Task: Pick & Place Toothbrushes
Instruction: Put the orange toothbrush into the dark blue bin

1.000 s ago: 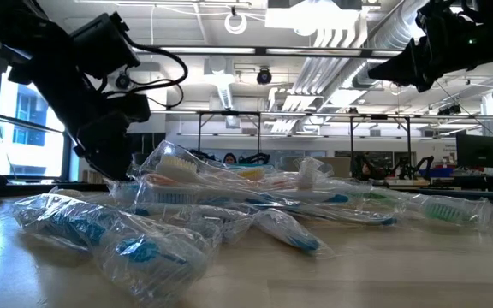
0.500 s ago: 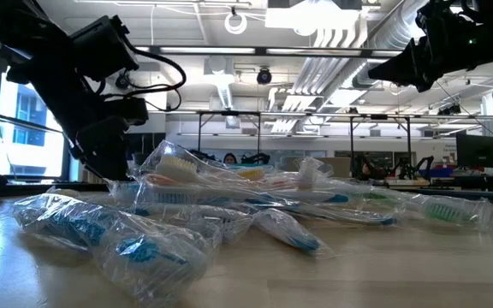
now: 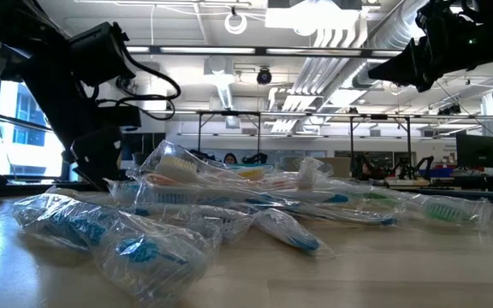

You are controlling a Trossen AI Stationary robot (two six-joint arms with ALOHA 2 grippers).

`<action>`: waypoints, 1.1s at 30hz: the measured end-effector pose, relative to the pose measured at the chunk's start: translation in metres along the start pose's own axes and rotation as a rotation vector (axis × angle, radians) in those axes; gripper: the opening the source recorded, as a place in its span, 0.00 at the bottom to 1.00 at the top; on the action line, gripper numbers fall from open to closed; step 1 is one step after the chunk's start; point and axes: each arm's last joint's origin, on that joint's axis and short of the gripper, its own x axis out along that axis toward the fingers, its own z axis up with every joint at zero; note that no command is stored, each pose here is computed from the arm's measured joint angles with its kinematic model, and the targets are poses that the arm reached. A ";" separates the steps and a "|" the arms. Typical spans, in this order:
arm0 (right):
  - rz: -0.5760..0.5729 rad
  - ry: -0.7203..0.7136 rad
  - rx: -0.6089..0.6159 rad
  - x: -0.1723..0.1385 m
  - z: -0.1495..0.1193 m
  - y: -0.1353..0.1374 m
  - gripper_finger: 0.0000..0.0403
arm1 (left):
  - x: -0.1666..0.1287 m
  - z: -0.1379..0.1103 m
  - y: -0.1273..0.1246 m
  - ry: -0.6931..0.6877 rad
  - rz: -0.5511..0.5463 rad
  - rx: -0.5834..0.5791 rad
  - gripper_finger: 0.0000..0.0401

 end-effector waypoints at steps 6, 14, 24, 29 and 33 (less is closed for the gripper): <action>0.000 0.000 0.000 0.000 0.000 0.000 0.01 | 0.000 0.000 0.000 0.002 0.000 0.001 0.38; 0.000 0.000 0.000 0.000 0.000 0.000 0.01 | 0.000 0.000 0.000 0.006 0.000 0.006 0.29; 0.000 0.000 0.000 0.000 0.000 0.000 0.01 | 0.000 -0.001 -0.001 0.029 -0.035 0.018 0.10; 0.000 0.000 0.000 0.000 0.000 0.000 0.01 | 0.000 -0.001 -0.001 0.039 -0.051 0.042 0.05; 0.000 0.000 0.000 0.000 0.000 0.000 0.01 | 0.000 -0.002 -0.001 0.043 -0.059 0.056 0.05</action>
